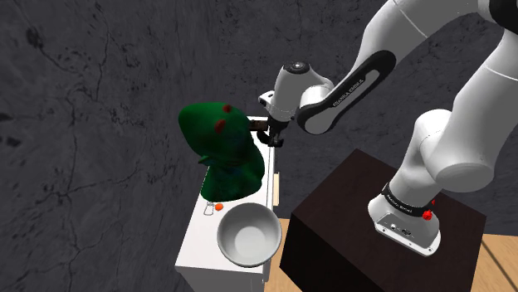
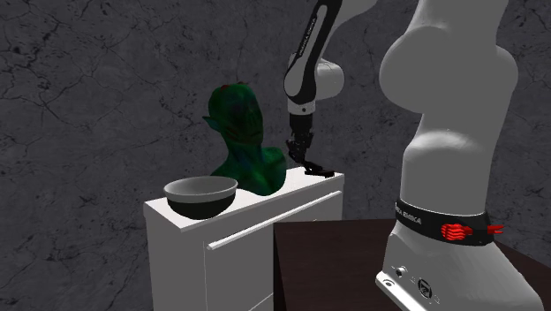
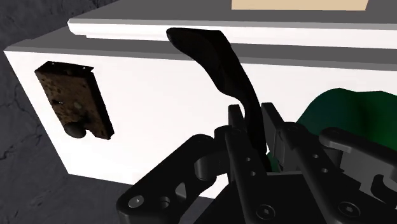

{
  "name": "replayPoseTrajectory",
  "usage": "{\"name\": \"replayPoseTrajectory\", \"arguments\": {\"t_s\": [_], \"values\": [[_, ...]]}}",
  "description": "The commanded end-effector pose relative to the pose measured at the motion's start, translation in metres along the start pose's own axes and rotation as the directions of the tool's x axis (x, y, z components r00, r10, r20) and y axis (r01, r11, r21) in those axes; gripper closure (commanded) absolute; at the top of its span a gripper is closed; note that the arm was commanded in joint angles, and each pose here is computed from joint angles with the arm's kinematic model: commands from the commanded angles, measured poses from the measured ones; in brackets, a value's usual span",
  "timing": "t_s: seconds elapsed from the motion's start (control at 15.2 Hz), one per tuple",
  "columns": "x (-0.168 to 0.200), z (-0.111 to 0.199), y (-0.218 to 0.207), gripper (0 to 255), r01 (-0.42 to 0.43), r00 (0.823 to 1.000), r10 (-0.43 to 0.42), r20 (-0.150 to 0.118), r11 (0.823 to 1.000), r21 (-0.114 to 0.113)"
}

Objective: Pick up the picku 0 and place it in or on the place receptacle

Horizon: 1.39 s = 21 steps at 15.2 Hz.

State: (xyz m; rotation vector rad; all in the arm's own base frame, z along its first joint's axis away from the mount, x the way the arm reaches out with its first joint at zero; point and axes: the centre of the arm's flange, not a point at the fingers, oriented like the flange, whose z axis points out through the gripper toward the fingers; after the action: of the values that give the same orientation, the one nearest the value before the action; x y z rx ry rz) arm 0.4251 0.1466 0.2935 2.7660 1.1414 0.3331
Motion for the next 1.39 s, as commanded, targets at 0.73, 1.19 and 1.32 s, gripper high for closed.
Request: {"name": "replayPoseTrajectory", "arguments": {"t_s": [0.73, 1.19, 1.32], "values": [[0.01, -0.068, 0.014, 255, 0.0, 1.0, 0.0, 0.001, 1.0, 0.0], [0.02, -0.094, -0.02, 255, 0.0, 1.0, 0.0, 0.001, 1.0, 0.0], [0.025, -0.099, -0.045, 255, 0.0, 1.0, 0.0, 0.001, 1.0, 0.0]]}}
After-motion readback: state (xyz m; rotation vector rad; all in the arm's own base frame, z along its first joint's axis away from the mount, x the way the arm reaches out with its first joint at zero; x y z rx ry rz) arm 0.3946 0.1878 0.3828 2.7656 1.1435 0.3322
